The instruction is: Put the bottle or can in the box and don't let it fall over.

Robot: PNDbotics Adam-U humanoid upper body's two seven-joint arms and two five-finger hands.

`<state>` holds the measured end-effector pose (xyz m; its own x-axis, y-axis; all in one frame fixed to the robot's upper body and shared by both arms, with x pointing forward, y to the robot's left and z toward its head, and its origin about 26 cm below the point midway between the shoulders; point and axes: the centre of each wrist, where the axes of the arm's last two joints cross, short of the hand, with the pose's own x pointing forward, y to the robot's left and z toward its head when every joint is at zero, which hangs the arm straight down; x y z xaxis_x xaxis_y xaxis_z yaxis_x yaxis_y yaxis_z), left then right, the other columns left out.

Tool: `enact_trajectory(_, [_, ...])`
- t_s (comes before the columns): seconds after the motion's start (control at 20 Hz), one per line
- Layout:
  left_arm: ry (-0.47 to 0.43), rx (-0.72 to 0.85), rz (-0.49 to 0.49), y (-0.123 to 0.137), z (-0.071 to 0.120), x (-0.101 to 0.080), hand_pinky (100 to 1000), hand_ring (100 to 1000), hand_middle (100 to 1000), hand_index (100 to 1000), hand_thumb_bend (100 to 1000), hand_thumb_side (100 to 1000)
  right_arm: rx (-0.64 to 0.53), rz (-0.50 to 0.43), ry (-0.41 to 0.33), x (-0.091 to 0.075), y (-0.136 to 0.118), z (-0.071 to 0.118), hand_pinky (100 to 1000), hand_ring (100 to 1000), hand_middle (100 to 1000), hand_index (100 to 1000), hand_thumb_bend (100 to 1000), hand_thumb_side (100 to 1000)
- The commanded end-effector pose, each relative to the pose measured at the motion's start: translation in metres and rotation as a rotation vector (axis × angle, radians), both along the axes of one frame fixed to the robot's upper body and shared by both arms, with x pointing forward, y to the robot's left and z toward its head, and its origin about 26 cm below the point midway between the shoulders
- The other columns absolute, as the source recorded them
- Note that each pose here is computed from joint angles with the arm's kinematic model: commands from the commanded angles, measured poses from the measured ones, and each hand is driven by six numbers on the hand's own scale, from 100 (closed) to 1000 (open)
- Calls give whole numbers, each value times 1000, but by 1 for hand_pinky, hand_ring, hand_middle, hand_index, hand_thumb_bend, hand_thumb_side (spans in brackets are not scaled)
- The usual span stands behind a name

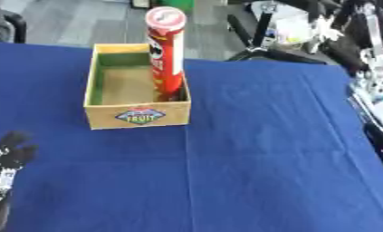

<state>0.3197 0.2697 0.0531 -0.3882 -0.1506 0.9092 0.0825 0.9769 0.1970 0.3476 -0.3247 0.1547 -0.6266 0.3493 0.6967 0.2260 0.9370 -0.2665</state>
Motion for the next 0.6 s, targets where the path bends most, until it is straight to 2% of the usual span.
enact_trajectory(0.05, [-19,30,9,7,6,0,864,823,839,943,452,754,50,-55,-10,-9,1,-16,849,879,893,980,100,438])
enact_trajectory(0.3, [-9,31,6,7,3,-2,864,823,839,943,447,755,160,-138,85,-26,7,-75,838,848,858,967,100,481])
enact_trajectory(0.6, [3,28,-2,5,0,-4,864,823,839,943,444,755,263,-161,126,-32,24,-111,827,829,840,958,100,519])
